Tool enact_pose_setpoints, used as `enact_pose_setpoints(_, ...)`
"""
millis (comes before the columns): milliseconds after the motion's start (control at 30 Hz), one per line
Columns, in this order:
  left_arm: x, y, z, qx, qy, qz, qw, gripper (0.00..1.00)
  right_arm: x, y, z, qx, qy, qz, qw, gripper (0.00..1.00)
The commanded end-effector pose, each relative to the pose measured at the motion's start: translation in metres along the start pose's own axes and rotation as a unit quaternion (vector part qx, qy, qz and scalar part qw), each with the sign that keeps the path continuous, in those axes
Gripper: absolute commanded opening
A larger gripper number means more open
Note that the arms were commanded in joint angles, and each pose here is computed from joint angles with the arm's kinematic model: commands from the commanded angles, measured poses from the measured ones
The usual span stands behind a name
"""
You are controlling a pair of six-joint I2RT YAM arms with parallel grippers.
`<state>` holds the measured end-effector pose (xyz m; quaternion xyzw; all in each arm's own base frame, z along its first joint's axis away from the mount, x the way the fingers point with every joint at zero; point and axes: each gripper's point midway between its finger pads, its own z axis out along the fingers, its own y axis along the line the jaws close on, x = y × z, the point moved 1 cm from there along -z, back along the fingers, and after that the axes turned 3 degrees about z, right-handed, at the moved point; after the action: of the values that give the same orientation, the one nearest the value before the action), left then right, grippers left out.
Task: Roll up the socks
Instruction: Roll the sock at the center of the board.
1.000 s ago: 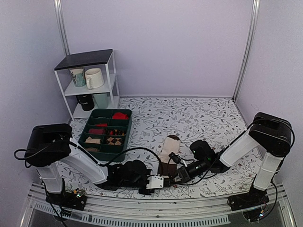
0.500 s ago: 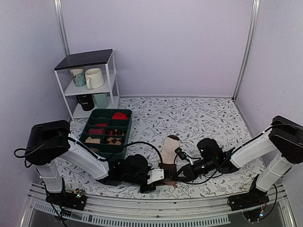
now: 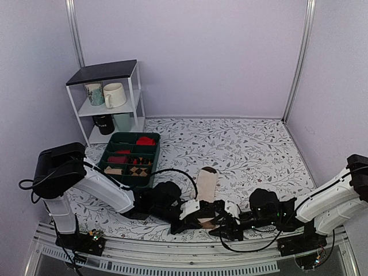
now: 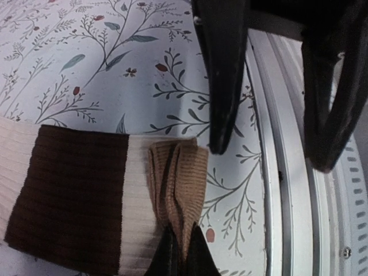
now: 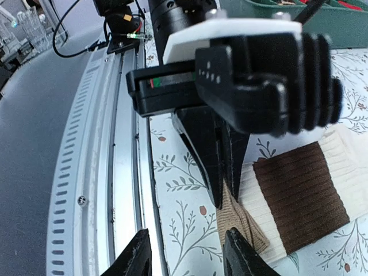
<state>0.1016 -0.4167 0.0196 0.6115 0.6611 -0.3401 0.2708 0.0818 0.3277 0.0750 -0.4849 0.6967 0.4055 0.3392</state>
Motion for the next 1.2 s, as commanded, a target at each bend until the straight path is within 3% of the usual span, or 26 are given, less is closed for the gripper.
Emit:
enact_pose_setpoints(0,0.079,-0.014,-0.001,0.037,0.127,-0.067,0.989,0.0,0.005,-0.006,0.012,0.026,0.016,-0.07,0.997,0.43)
enact_pose_setpoints(333,0.081,-0.014,-0.001,0.037,0.127,-0.073,0.988,0.0,0.028,-0.023,0.026,0.059,0.057,-0.05,0.995,0.4)
enact_pose_setpoints(600,0.083,-0.013,-0.002,0.039,0.127,-0.075,0.988,0.0,0.055,-0.037,0.022,0.11,0.076,0.027,0.991,0.32)
enact_pose_setpoints(767,0.084,-0.014,-0.003,0.044,0.124,-0.079,0.988,0.0,0.084,-0.039,0.024,0.143,0.109,0.059,0.982,0.27)
enact_pose_setpoints(1033,0.086,-0.014,-0.006,0.052,0.125,-0.083,0.987,0.0,0.119,-0.047,0.021,0.215,0.161,0.084,0.96,0.27)
enact_pose_setpoints(1167,0.081,-0.013,-0.011,0.045,0.117,-0.074,0.989,0.0,0.126,-0.049,0.021,0.227,0.173,0.097,0.954,0.0)
